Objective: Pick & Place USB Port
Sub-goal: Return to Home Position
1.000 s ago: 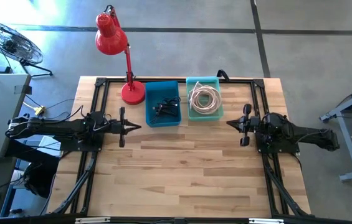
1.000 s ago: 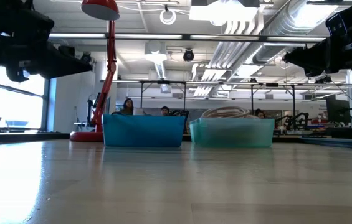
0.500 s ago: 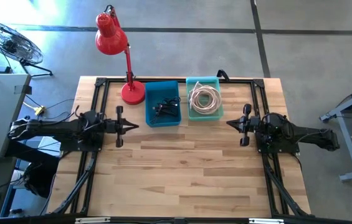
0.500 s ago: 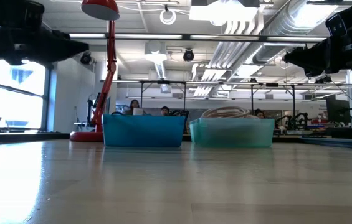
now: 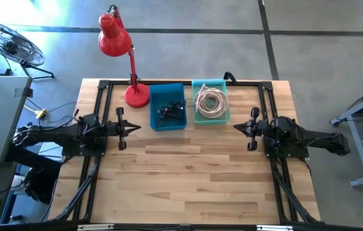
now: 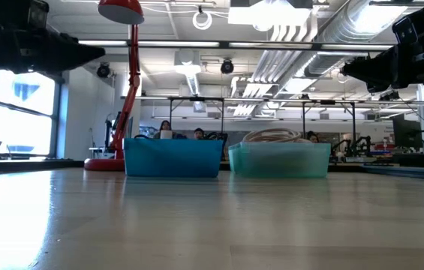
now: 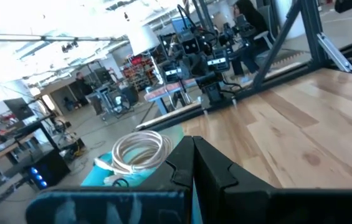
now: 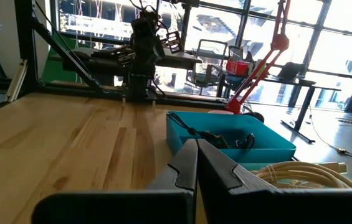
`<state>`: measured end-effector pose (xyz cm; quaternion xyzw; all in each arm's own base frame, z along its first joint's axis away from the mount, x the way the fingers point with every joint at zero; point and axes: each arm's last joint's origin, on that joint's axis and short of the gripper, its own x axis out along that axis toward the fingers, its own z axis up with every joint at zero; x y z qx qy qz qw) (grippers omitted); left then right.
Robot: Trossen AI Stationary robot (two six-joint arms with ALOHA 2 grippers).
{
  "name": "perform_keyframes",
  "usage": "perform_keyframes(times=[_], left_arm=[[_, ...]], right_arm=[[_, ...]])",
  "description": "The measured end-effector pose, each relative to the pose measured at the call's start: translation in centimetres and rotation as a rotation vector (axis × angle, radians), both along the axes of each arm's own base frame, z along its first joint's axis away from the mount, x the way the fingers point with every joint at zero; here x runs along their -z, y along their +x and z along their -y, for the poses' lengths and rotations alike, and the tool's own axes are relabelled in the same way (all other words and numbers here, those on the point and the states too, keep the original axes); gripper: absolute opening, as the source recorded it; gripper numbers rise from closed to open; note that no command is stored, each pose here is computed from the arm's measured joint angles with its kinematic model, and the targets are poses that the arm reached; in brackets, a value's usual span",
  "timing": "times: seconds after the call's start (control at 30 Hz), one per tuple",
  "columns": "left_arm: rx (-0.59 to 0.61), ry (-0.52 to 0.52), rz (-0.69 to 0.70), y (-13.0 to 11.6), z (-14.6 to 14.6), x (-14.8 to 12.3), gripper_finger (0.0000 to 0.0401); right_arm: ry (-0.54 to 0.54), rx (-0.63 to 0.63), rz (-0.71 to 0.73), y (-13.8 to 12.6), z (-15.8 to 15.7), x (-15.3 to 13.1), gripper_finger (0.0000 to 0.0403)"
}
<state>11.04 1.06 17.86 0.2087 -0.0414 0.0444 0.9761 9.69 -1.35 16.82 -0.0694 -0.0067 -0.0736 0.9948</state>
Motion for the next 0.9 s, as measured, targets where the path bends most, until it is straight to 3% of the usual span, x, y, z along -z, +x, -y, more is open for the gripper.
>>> perform_keyframes(times=[0.23,0.6,0.9], left_arm=[[-0.009,0.041,0.037,-0.4,0.0,-0.3,0.0000],[-0.165,0.062,0.059,-1.0,-0.3,-0.5,0.0000],[-0.208,0.041,-0.063,-0.9,-0.5,0.7,0.0000]], right_arm=[[0.024,-0.004,0.003,0.0,0.0,0.0,0.0001],[0.026,-0.008,0.003,0.0,0.0,0.0,0.0001],[0.026,-0.008,0.003,0.0,0.0,0.0,0.0001]])
